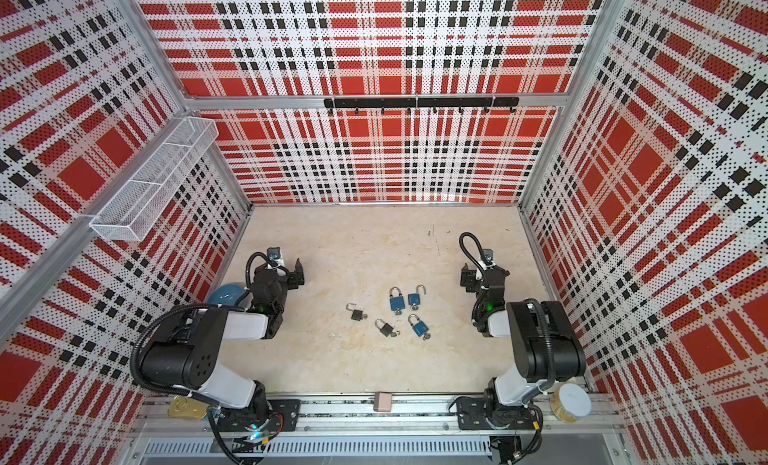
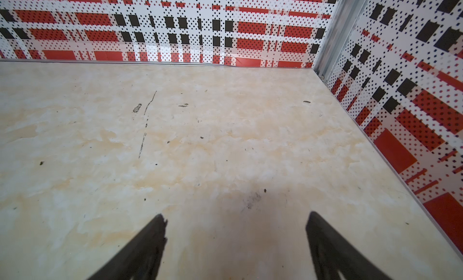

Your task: Lock with the key

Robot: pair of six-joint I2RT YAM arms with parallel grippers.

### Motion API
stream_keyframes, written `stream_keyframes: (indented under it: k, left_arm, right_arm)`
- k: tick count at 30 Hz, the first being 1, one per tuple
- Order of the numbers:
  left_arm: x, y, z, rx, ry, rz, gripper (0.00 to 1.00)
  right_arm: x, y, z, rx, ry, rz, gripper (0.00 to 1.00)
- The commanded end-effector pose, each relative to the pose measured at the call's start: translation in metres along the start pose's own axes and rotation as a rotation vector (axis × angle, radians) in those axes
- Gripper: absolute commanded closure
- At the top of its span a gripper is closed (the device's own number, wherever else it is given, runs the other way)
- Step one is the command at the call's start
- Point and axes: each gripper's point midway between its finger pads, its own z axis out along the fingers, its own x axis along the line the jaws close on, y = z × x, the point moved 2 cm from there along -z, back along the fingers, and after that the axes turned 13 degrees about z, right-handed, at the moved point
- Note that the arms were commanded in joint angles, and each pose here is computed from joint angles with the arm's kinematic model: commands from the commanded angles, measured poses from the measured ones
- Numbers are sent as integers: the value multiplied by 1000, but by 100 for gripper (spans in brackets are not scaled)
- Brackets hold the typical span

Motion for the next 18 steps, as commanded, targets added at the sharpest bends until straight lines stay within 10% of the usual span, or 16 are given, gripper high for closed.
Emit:
stream_keyframes:
  k: [1,10,18]
  left_arm:
    - [7,35,-16,-31,50,24,17]
    - [-42,101,-50,64,-108,-69,27]
    - [-51,89,-88,205,-185,-210,28]
  right_arm:
    - [6,34,-10,-77,-26,-16,20]
    - [73,77,-53,125,-27,-49,38]
    - [176,10,-94,372,205,-120,44]
